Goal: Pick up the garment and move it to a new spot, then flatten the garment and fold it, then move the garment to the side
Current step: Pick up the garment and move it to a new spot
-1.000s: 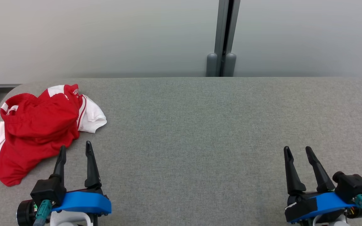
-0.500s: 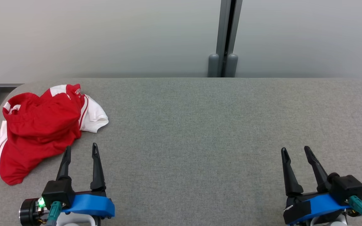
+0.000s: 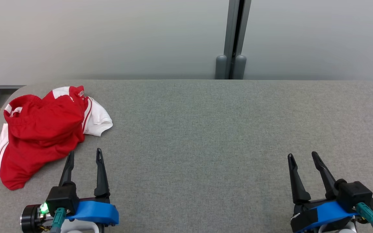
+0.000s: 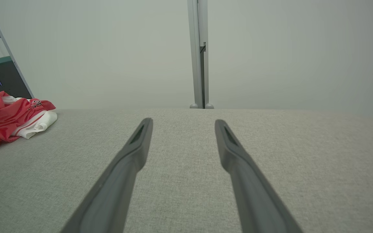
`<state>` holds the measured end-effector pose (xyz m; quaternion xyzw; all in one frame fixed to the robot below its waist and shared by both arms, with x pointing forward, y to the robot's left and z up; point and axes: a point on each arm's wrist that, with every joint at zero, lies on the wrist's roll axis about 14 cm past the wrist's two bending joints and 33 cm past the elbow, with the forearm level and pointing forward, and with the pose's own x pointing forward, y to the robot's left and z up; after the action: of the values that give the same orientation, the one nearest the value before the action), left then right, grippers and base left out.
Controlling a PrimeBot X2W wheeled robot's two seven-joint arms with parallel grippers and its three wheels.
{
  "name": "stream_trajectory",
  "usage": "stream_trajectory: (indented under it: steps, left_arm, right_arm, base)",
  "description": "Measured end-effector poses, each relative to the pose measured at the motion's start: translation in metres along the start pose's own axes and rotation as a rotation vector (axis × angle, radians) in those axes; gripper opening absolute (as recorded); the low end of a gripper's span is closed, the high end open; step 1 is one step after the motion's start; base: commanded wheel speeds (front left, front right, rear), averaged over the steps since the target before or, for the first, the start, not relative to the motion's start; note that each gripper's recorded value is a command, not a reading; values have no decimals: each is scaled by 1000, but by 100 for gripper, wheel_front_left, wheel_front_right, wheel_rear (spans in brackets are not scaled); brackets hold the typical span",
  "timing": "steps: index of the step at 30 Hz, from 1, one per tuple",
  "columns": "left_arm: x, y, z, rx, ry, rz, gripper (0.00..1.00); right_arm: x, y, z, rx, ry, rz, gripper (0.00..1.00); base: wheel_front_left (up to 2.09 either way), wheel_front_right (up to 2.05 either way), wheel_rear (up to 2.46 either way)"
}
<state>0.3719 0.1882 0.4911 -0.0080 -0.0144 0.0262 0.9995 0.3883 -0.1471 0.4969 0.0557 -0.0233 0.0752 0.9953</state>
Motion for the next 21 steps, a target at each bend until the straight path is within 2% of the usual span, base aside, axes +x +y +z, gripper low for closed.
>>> stream_trajectory:
  steps: [11, 21]
  left_arm:
    - [-2, 10, 0, -2, 2, 27, 100]
    - [-18, 48, 3, 4, -4, 143, 100]
  right_arm:
    - [6, 10, -1, -2, 3, 31, 100]
    - [21, 38, -5, -4, 10, 116, 100]
  base:
    - [0, 0, 0]
    - [0, 0, 0]
